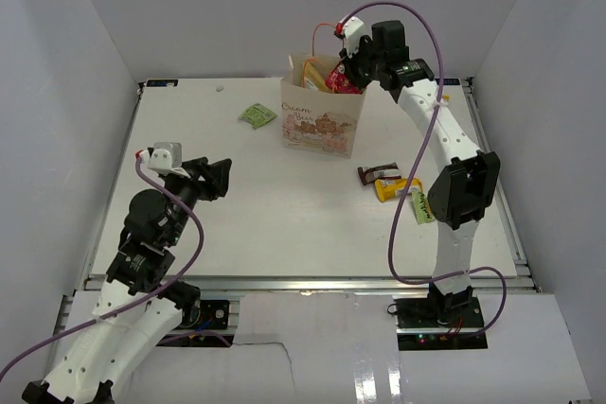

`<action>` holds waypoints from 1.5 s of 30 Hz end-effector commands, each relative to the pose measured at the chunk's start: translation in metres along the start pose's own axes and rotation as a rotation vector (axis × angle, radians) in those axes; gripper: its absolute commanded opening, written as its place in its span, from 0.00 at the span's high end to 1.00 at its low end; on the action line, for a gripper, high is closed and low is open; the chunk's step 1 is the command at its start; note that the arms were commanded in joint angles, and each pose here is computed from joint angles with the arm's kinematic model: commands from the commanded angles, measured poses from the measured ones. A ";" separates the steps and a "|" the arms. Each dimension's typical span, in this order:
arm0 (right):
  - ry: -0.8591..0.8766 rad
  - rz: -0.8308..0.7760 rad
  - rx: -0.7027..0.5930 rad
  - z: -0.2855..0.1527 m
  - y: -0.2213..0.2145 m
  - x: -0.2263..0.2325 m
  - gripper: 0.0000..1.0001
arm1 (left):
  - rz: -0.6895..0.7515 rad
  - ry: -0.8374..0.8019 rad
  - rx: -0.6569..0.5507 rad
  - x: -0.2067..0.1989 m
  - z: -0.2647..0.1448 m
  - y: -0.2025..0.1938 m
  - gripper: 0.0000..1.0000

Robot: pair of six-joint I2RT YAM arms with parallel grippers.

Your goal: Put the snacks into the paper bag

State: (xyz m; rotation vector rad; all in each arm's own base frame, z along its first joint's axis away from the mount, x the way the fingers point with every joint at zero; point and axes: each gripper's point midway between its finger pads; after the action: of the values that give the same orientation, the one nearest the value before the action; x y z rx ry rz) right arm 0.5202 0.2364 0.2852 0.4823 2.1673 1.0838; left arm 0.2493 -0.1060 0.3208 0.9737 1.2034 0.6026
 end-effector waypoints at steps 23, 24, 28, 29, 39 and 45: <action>0.028 -0.200 0.158 0.038 -0.025 0.021 0.77 | -0.001 0.054 0.086 0.017 0.013 -0.034 0.28; 0.039 -0.192 0.145 0.038 -0.022 0.024 0.77 | -0.001 0.053 0.087 0.017 0.013 -0.034 0.28; -0.003 -0.170 0.048 0.021 0.017 0.010 0.77 | -0.004 0.040 0.085 0.013 0.012 -0.032 0.28; -0.020 -0.165 0.008 0.010 0.033 0.004 0.77 | -0.004 0.036 0.086 0.013 0.012 -0.031 0.28; -0.048 0.016 -0.166 -0.097 0.055 -0.047 0.73 | -0.027 0.041 0.115 0.012 0.019 -0.039 0.26; 0.146 0.156 -0.036 -0.119 -0.053 0.003 0.45 | -0.072 0.080 0.138 0.017 0.023 -0.047 0.10</action>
State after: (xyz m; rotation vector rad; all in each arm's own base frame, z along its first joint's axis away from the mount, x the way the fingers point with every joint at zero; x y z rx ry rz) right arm 0.4644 0.1216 0.3535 0.5586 2.0570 1.1588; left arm 0.2696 -0.1208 0.2700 1.0565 1.3422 0.5315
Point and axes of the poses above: each gripper's point midway between its finger pads, its own z axis out along the fingers, its own x axis along the line the jaws close on, y = z × x, and after that the axes turned 12 degrees about -z, right-handed
